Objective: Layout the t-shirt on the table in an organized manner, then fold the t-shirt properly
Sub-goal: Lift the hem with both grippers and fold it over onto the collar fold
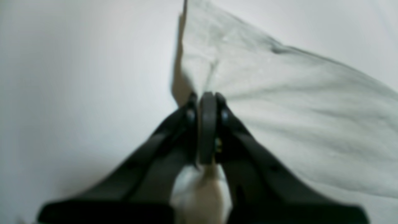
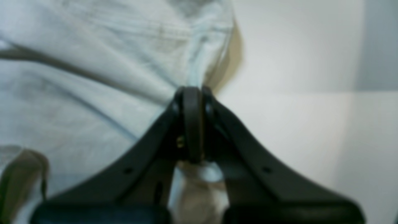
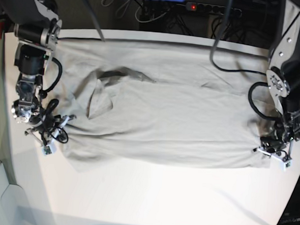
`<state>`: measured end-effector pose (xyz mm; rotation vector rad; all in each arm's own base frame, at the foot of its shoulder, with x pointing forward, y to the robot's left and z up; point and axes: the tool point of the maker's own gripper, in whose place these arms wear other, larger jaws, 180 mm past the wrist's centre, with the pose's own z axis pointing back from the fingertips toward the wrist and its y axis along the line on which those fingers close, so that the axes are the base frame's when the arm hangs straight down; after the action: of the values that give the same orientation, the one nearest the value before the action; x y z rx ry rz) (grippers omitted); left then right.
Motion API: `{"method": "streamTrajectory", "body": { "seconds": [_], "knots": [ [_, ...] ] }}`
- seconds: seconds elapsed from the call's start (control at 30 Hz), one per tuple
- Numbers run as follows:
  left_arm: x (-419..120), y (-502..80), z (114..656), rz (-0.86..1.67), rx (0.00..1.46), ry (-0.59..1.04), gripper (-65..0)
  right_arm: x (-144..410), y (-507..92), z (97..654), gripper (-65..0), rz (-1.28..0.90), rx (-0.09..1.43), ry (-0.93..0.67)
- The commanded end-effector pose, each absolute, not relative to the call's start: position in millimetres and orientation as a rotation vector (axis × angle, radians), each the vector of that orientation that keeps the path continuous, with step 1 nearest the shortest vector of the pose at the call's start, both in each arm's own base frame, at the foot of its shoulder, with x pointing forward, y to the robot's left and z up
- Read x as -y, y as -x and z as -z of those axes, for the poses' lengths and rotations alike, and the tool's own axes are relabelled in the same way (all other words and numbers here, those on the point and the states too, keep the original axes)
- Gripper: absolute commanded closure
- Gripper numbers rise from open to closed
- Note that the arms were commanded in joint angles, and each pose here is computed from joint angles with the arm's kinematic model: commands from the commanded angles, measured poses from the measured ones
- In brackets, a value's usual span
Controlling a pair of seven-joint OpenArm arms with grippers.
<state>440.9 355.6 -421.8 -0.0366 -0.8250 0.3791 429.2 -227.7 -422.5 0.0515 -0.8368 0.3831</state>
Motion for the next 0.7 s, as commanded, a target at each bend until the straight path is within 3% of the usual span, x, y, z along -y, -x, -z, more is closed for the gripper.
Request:
{"method": "streamTrajectory", "body": {
  "seconds": [0.0,0.43,0.67],
  "knots": [
    [-370.5,-452.8,397.8,-0.371,0.884,0.030,-0.3,230.9,-439.9,402.2,-0.8,-0.394,0.893,-0.053],
    [-370.9,-441.9,372.6,-0.317,0.830,0.089,-0.3,230.4,-424.8,371.1,-0.8,-0.446,0.969,0.004],
    [-371.6,-414.4,349.6,-0.232,0.783,0.004,-0.3,224.9,-406.1,353.8,-0.8,-0.501,0.991,0.068]
  ]
}}
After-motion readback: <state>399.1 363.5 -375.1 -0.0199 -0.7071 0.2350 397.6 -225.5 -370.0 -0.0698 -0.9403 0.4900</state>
